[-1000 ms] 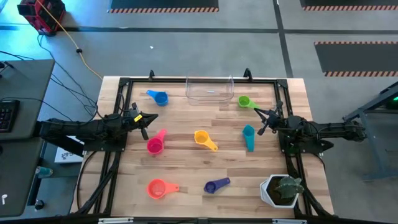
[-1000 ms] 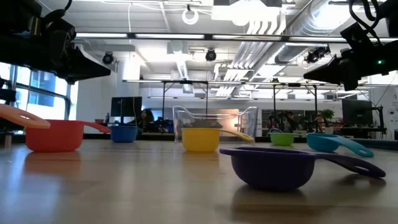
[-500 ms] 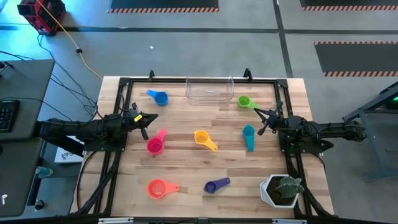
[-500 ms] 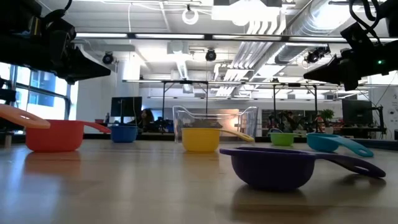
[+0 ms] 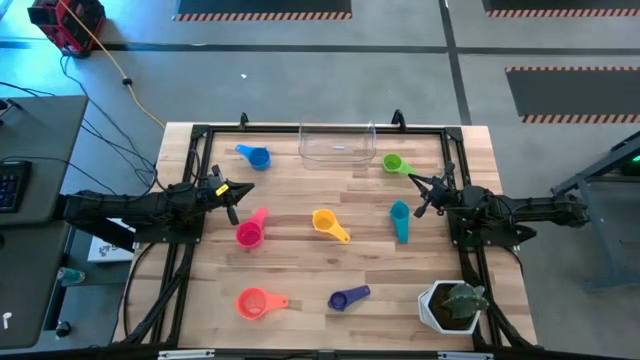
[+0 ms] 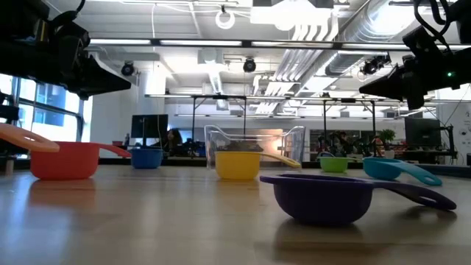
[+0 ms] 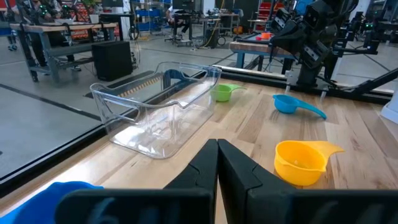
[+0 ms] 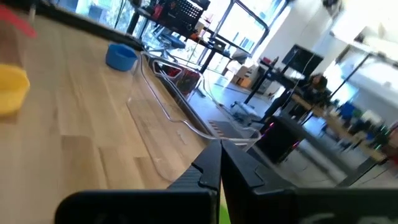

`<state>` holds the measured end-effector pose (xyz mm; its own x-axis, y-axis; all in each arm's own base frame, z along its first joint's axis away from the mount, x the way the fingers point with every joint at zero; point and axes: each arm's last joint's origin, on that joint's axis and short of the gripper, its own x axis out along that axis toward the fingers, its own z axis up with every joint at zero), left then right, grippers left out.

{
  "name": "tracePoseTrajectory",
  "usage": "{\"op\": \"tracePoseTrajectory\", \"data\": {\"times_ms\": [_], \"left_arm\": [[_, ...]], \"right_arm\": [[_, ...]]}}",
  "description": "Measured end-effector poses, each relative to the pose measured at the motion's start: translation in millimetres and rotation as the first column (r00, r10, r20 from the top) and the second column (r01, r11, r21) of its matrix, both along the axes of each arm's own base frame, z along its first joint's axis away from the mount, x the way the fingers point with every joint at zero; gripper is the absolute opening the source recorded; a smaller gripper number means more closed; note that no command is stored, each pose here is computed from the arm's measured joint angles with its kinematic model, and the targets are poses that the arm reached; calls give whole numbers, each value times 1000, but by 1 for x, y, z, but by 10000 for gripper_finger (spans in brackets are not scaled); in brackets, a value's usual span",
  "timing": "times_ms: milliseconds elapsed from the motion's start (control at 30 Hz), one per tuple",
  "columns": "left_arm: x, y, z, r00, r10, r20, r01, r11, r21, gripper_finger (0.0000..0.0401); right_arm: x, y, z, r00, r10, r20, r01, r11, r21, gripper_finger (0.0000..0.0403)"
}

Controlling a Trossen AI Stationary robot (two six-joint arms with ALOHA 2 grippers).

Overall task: Nest measuring cups in basket
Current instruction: Adjust the yellow measuring cup

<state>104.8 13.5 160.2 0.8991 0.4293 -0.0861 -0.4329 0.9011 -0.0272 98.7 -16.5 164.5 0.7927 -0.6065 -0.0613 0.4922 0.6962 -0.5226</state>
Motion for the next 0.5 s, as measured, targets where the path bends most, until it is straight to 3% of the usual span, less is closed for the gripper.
{"op": "tracePoseTrajectory", "data": {"times_ms": [233, 367, 500], "left_arm": [[0, 0, 0, 1000, 0, 0, 0, 1000, 0, 1], [0, 0, 0, 1000, 0, 0, 0, 1000, 0, 1], [0, 0, 0, 1000, 0, 3, 0, 1000, -6, 1]], "right_arm": [[0, 0, 0, 998, 1, -59, -5, 997, -77, 0], [0, 0, 0, 989, -2, -145, -25, 982, -187, 0], [0, 0, 0, 987, -3, -158, -30, 979, -203, 0]]}}
